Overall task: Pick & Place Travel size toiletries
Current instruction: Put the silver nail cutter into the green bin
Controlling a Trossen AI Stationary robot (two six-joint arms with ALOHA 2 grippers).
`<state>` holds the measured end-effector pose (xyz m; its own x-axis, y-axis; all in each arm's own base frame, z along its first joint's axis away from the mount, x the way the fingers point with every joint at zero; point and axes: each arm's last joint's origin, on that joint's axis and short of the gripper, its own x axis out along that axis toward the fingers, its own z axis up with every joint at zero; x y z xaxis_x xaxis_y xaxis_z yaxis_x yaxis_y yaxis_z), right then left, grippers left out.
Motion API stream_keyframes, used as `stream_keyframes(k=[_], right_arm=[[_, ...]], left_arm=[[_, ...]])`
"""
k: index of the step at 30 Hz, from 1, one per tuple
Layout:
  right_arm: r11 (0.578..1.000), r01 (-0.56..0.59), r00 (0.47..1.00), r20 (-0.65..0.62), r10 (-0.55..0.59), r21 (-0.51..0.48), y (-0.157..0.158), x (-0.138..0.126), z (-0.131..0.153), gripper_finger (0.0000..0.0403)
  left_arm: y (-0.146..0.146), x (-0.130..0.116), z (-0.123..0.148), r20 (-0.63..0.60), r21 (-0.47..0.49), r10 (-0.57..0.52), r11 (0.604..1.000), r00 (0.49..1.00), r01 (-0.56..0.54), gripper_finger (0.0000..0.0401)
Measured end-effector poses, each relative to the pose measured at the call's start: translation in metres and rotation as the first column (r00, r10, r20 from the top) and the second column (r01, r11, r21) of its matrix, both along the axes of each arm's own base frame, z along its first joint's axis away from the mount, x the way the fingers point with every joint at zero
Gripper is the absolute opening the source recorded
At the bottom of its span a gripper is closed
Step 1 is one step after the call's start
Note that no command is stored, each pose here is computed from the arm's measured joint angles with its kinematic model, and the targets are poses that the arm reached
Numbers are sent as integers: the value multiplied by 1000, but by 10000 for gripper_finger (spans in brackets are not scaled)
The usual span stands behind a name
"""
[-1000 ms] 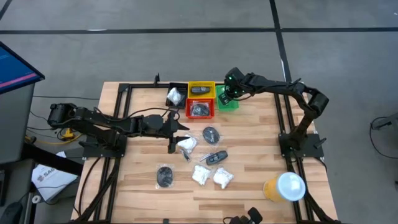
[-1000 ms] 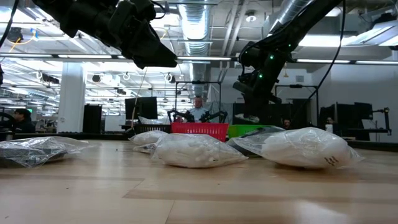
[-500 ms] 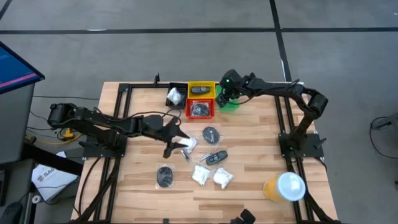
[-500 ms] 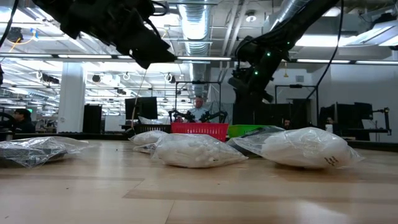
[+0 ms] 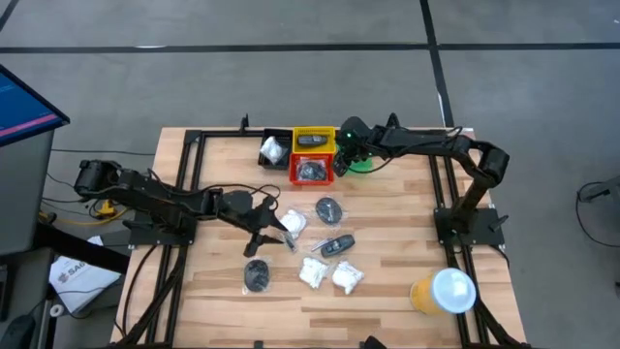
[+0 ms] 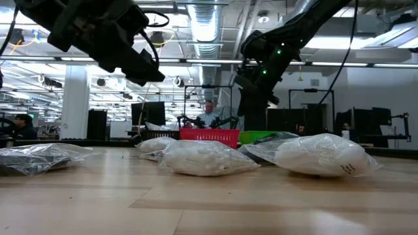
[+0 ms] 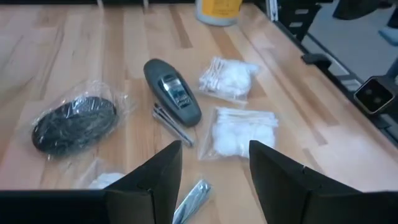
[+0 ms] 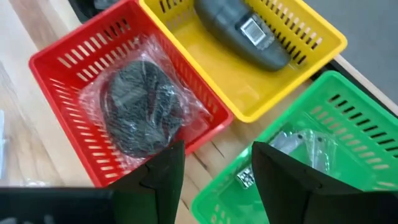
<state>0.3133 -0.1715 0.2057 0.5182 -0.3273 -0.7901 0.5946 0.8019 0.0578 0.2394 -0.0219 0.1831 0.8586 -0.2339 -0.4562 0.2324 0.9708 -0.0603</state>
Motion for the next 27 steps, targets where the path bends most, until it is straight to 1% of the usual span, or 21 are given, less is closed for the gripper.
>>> stream_keyframes(k=[4, 12, 16, 20, 24, 27], right_arm=[[1000, -9, 1000, 21, 9, -11, 2, 3, 1, 169], [1000, -21, 999, 46, 22, -22, 6, 7, 3, 164], [999, -37, 998, 47, 38, -22, 11, 10, 3, 165], [998, -69, 996, 60, 69, -15, 18, 14, 4, 166], [995, -96, 993, 60, 97, -15, 27, 18, 4, 162], [993, -116, 991, 60, 117, -15, 34, 21, 4, 160]], left_arm=[[-3, -4, -8, -21, 34, 39, 999, 999, -38, 177], [-7, -7, -12, -28, 63, 63, 996, 998, -61, 177], [-7, -4, -17, -45, 68, 63, 996, 997, -59, 177], [-8, 1, -32, -94, 81, 67, 995, 993, -60, 177], [-8, 7, -44, -115, 85, 67, 995, 991, -57, 177], [-9, 9, -49, -121, 107, 55, 993, 991, -42, 177]])
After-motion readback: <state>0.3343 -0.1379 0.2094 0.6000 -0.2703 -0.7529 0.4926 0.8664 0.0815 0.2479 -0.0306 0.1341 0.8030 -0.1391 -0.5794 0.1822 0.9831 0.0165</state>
